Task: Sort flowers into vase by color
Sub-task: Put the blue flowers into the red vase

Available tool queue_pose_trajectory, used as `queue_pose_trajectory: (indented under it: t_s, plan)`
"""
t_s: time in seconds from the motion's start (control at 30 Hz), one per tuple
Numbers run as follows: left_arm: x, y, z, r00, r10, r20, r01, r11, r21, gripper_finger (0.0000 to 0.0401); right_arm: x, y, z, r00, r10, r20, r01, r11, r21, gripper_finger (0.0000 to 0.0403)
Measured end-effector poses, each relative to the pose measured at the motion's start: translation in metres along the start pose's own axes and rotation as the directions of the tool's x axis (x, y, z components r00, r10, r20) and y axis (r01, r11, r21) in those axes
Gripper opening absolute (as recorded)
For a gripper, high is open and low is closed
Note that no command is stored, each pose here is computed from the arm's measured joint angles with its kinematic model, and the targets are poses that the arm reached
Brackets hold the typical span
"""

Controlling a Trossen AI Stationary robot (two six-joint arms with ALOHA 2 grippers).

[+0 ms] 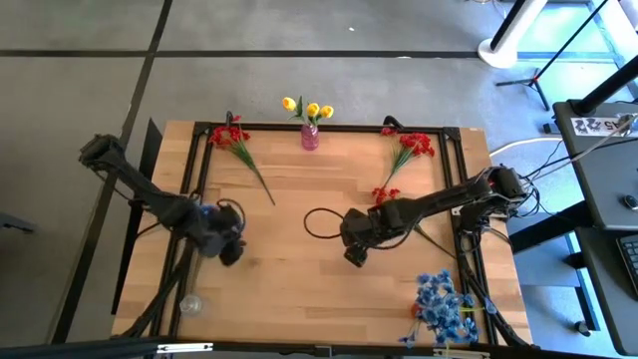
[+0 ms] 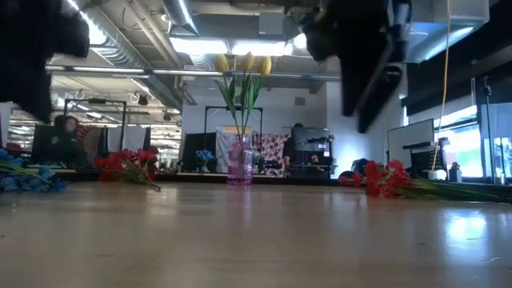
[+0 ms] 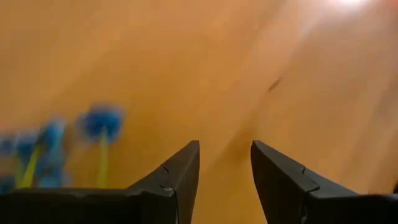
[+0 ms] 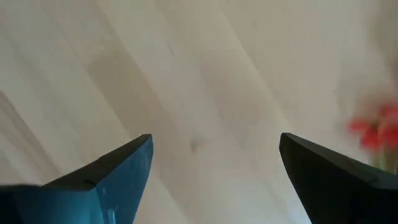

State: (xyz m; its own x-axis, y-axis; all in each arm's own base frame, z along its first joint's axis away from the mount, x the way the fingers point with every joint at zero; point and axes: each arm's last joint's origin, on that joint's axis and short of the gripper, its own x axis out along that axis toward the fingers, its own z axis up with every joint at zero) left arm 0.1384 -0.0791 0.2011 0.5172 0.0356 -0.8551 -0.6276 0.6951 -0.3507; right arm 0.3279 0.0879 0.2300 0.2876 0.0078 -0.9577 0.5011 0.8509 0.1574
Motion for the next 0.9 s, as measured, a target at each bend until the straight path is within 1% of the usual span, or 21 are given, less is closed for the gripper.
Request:
queue_pose_trajectory:
  t_s: [0.07, 0.17, 0.27, 0.33, 0.43, 0.5, 0.63, 0.77, 0.83, 0.9]
  plan:
    - [0.005, 0.006, 0.004, 0.995, 0.063, -0.080, -0.069, 0.994, -0.083, 0.0140, 0.000, 0.007, -0.001, 0.998, 0.005, 0.059, -0.003, 0.999, -0.048, 0.0351]
    - [0.013, 0.015, 0.008, 0.968, 0.154, -0.196, -0.185, 0.971, -0.151, 0.0140, -0.002, 0.015, -0.005, 0.992, -0.003, 0.130, 0.018, 0.993, -0.119, 0.0351]
    - [0.018, 0.026, 0.008, 0.902, 0.250, -0.353, -0.324, 0.930, -0.170, 0.0140, -0.003, 0.017, -0.009, 0.983, -0.049, 0.177, 0.077, 0.985, -0.152, 0.0351]
    - [0.019, 0.032, 0.009, 0.852, 0.291, -0.435, -0.400, 0.898, -0.182, 0.0140, -0.009, 0.015, -0.012, 0.977, -0.082, 0.197, 0.115, 0.979, -0.166, 0.0351]
    - [0.021, 0.033, 0.014, 0.833, 0.289, -0.473, -0.417, 0.888, -0.192, 0.0140, -0.022, 0.009, -0.013, 0.972, -0.091, 0.218, 0.132, 0.975, -0.180, 0.0351]
    - [0.022, 0.032, 0.017, 0.822, 0.300, -0.484, -0.437, 0.877, -0.199, 0.0140, -0.032, 0.006, -0.013, 0.960, -0.102, 0.262, 0.155, 0.970, -0.188, 0.0351]
    - [0.031, 0.034, 0.021, 0.792, 0.358, -0.494, -0.505, 0.839, -0.201, 0.0140, -0.050, -0.001, -0.014, 0.933, -0.132, 0.334, 0.196, 0.966, -0.166, 0.0351]
    - [0.046, 0.037, 0.023, 0.736, 0.421, -0.530, -0.579, 0.797, -0.170, 0.0139, -0.053, -0.002, -0.019, 0.926, -0.163, 0.340, 0.228, 0.960, -0.160, 0.0351]
    - [0.052, 0.038, 0.024, 0.698, 0.459, -0.549, -0.617, 0.775, -0.137, 0.0139, -0.053, 0.000, -0.024, 0.928, -0.166, 0.334, 0.232, 0.959, -0.166, 0.0351]
    - [0.054, 0.031, 0.030, 0.665, 0.492, -0.562, -0.643, 0.759, -0.097, 0.0139, -0.053, 0.002, -0.028, 0.928, -0.167, 0.332, 0.231, 0.959, -0.163, 0.0351]
